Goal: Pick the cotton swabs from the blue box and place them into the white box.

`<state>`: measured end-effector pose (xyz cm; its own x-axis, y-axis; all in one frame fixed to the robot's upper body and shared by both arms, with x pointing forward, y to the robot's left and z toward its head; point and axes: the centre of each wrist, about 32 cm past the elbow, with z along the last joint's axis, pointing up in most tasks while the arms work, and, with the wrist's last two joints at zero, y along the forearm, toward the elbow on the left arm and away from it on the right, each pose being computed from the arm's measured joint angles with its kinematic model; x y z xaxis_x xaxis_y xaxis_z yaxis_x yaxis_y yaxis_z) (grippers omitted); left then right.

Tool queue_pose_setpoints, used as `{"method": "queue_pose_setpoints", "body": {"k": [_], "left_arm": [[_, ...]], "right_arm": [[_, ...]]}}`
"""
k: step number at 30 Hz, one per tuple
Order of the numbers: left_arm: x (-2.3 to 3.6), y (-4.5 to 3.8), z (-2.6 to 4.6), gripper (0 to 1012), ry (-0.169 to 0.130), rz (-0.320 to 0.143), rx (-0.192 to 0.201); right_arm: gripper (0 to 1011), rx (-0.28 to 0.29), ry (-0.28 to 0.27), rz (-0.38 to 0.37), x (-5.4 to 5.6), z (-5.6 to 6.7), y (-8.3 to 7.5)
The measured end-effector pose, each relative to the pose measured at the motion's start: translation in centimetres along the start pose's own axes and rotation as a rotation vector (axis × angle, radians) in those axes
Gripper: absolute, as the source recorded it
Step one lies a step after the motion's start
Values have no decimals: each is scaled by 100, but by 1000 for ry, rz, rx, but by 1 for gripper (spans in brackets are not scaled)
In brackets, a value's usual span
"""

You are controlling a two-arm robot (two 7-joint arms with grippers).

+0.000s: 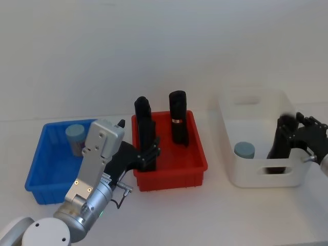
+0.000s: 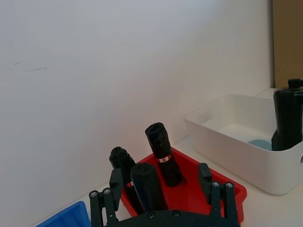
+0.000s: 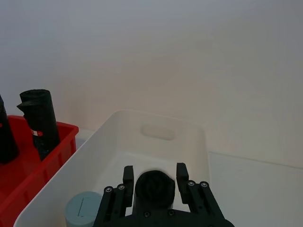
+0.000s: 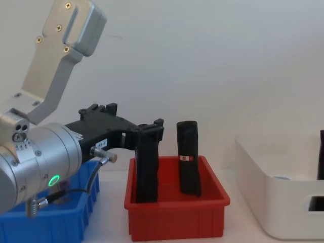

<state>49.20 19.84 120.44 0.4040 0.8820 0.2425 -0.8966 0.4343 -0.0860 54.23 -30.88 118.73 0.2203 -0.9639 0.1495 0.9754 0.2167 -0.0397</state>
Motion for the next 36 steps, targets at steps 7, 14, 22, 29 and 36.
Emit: {"method": "queue_pose_setpoints", "body": {"k": [7, 14, 22, 29, 36], "left_arm": [[0, 0, 0, 1004, 0, 0, 0], [0, 0, 0, 1004, 0, 0, 0], [0, 0, 0, 1004, 0, 0, 0], [0, 0, 0, 1004, 0, 0, 0], [0, 0, 0, 1004, 0, 0, 0]], "right_arm": [[720, 4, 4, 9, 3, -27, 13], [905, 29, 1, 10, 5, -6, 4], [1002, 84, -13, 2, 5, 92, -57], [1002, 134, -27, -7, 4, 212, -145], [1002, 156, -34, -10, 1, 269, -187]]}}
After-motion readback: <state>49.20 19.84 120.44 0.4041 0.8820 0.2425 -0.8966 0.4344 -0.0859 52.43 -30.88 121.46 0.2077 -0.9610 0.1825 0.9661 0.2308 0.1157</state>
